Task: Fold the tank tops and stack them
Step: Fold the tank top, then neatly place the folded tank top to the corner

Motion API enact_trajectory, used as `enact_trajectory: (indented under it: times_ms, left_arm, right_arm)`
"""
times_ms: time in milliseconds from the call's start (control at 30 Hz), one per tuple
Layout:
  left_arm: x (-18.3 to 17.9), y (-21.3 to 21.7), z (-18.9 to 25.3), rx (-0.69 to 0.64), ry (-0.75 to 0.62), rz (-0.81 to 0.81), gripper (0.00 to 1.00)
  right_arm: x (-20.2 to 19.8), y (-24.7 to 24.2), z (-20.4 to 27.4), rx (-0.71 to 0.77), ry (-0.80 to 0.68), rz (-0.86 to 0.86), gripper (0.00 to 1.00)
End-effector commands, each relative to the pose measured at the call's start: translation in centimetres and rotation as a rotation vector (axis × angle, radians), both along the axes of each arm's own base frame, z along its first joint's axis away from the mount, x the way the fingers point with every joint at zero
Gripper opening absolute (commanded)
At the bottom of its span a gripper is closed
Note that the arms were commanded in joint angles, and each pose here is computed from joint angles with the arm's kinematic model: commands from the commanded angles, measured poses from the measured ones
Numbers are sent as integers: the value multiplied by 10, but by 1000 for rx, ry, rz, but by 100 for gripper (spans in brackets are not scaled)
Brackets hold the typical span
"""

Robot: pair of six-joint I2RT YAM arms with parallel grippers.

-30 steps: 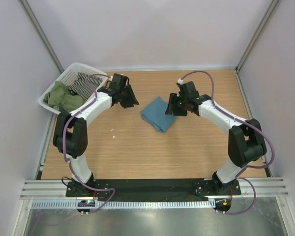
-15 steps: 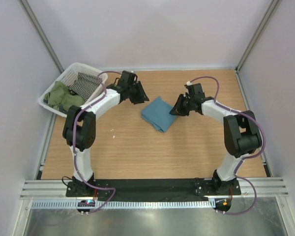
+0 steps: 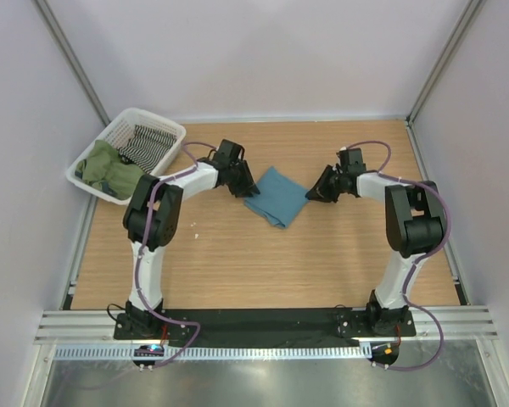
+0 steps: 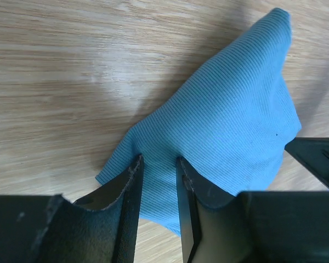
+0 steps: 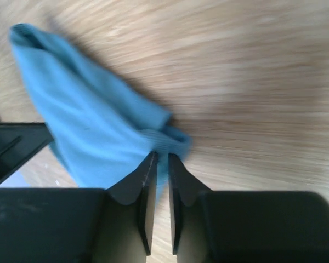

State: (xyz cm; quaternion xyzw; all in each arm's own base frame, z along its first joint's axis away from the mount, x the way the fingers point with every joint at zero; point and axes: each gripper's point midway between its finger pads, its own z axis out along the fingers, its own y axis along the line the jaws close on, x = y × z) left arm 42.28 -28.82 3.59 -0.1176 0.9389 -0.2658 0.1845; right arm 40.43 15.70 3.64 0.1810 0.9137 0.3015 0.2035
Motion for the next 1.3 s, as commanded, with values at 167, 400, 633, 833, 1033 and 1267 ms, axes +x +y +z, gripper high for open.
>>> enact_trajectory:
  times_ms: [167,400,633,833,1033,1267]
  left_arm:
    - [-6,29,35,70,-115,31,46]
    - [-10,46,87,102,-190,49,61]
    - [17,132,127,157,-223,234,61]
    - [26,238,141,260,-214,503,60]
    - [26,313,149,336,-217,734,58]
    - [20,366,154,494,-133,1010,55]
  right_arm:
    - [-8,-25,31,-96,-98,-20,47]
    - [-22,-5,37,-23,-108,61,55]
    - [-29,26,26,8,-78,148,55]
    - [-24,46,9,30,-46,178,50]
    - [-13,49,0,47,-33,171,23]
    - [-2,-18,3,51,-50,-49,1]
